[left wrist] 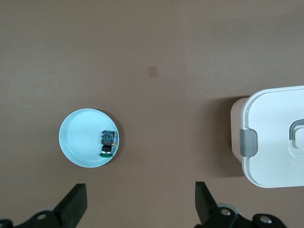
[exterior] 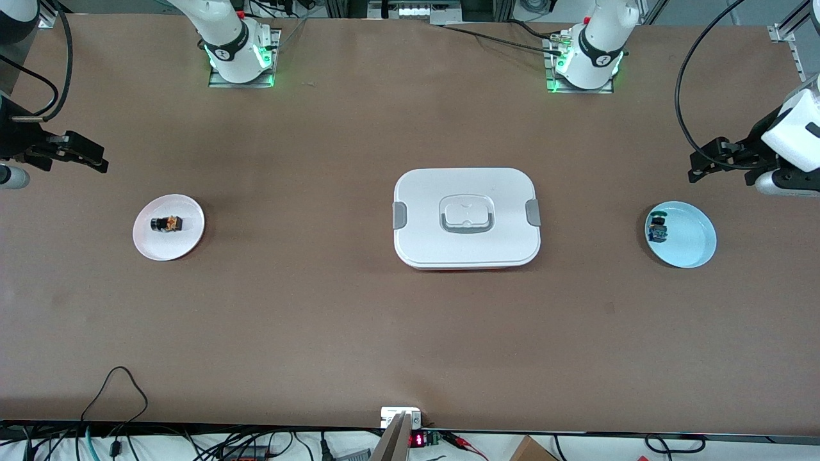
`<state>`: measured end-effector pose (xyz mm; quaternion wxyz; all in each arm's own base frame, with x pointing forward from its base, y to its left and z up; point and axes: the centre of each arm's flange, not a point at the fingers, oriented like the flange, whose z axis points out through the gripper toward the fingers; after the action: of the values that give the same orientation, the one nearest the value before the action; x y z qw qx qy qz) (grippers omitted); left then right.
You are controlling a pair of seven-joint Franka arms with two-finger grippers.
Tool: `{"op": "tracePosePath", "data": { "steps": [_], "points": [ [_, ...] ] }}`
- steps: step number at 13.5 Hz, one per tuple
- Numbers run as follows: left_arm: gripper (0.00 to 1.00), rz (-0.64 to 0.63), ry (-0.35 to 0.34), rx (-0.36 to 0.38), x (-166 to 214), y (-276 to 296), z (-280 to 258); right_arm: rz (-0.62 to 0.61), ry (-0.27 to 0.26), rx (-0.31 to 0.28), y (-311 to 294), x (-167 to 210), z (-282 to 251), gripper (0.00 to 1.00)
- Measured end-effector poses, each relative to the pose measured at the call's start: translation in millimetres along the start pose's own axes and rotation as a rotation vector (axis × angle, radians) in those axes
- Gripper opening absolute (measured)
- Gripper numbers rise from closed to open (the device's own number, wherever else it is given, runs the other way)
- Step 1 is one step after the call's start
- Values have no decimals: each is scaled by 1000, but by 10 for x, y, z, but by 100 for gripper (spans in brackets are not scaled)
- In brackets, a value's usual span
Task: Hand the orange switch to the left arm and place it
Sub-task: 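Reach the right gripper down toward the orange switch on the white plate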
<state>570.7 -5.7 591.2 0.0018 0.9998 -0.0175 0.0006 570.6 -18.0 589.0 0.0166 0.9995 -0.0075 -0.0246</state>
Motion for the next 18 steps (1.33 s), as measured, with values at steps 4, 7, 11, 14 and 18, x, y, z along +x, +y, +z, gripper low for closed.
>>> {"op": "tracePosePath", "data": {
  "steps": [4,7,11,14,18],
  "points": [
    [100,-2,-1,0,0,0,2,0,-44,1,-1,-47,39,100],
    [100,-3,-3,0,3,-1,10,0,-52,0,-2,-35,71,100],
    [100,-5,-3,0,4,-10,12,0,-107,-7,-20,114,390,100],
    [100,-5,-3,0,4,-14,13,7,-122,-9,16,183,523,100],
    [100,-7,-4,0,5,-20,15,12,-130,-10,38,209,581,100]
  ]
}}
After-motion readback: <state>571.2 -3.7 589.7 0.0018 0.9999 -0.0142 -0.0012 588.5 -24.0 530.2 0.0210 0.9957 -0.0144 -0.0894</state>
